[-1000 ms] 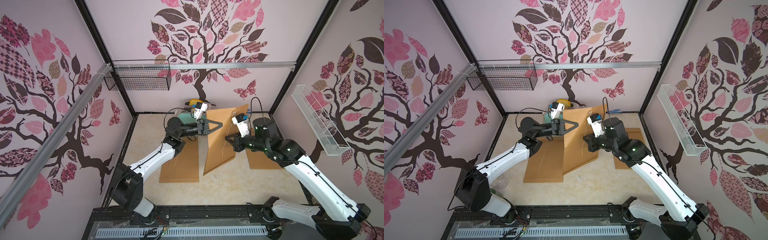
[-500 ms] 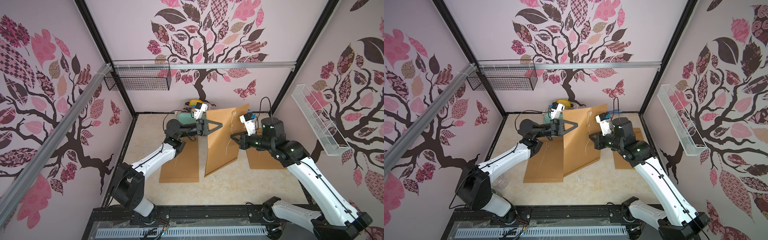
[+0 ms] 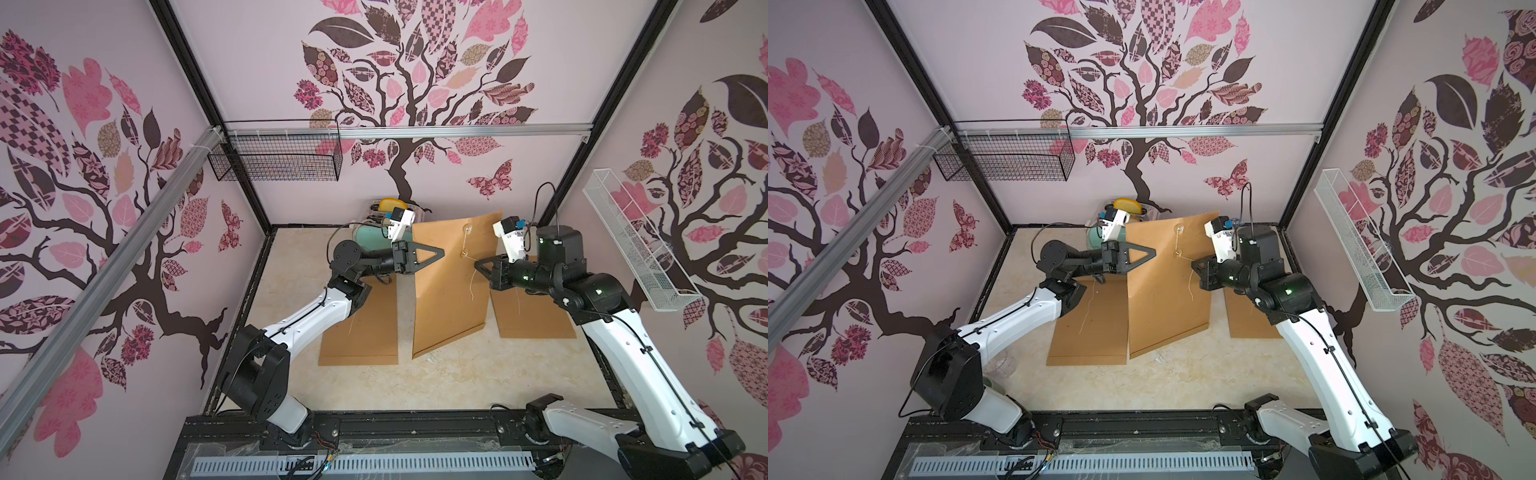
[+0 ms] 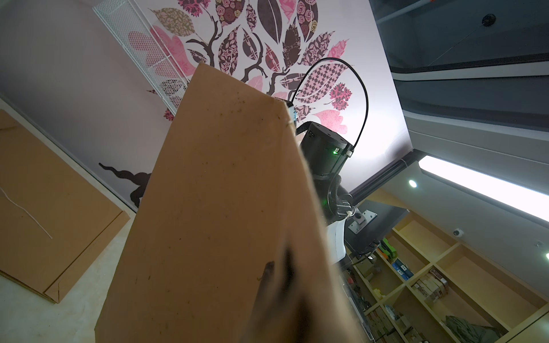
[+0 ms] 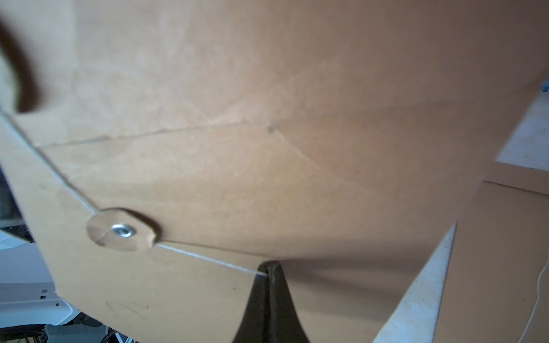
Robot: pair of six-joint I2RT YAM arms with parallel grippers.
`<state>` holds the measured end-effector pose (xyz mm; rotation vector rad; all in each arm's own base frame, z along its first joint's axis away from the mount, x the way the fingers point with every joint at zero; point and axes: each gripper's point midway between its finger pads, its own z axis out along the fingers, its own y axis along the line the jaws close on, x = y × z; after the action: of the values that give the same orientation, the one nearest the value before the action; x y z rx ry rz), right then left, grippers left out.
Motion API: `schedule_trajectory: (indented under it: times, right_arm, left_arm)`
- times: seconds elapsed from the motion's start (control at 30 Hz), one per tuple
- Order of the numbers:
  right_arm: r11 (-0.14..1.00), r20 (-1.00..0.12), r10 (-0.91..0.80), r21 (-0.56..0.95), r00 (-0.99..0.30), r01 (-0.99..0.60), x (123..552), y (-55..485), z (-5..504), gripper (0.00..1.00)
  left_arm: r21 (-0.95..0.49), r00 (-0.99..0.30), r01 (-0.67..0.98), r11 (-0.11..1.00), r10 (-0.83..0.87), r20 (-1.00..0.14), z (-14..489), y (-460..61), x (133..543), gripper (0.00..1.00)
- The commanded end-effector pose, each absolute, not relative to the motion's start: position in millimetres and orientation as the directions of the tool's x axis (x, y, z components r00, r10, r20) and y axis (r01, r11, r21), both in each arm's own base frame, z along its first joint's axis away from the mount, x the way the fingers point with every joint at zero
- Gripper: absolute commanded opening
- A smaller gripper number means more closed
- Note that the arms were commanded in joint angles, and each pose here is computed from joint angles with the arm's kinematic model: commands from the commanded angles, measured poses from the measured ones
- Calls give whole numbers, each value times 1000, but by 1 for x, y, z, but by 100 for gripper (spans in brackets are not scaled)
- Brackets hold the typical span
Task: Close the mouth of the file bag
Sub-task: Close the file bag.
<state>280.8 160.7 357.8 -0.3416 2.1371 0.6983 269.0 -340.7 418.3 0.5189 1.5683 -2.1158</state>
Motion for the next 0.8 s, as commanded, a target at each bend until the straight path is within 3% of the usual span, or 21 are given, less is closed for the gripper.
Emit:
schedule_trajectory:
  times: [0.0, 0.47, 0.77]
  right_arm:
    - [831, -810, -18, 314, -586, -459, 282, 152, 371, 0]
    - [747, -833, -36, 345, -552, -569, 275, 171, 419, 0]
    - [732, -811, -49, 368, -584, -573, 276, 176, 420, 0]
  left_arm:
    - [-740, -780, 624, -250, -158, -605, 432, -333, 258, 0]
    - [-750, -778, 628, -206, -146, -611, 425, -334, 260, 0]
    - [-747, -775, 632, -206, -141, -616, 426, -335, 260, 0]
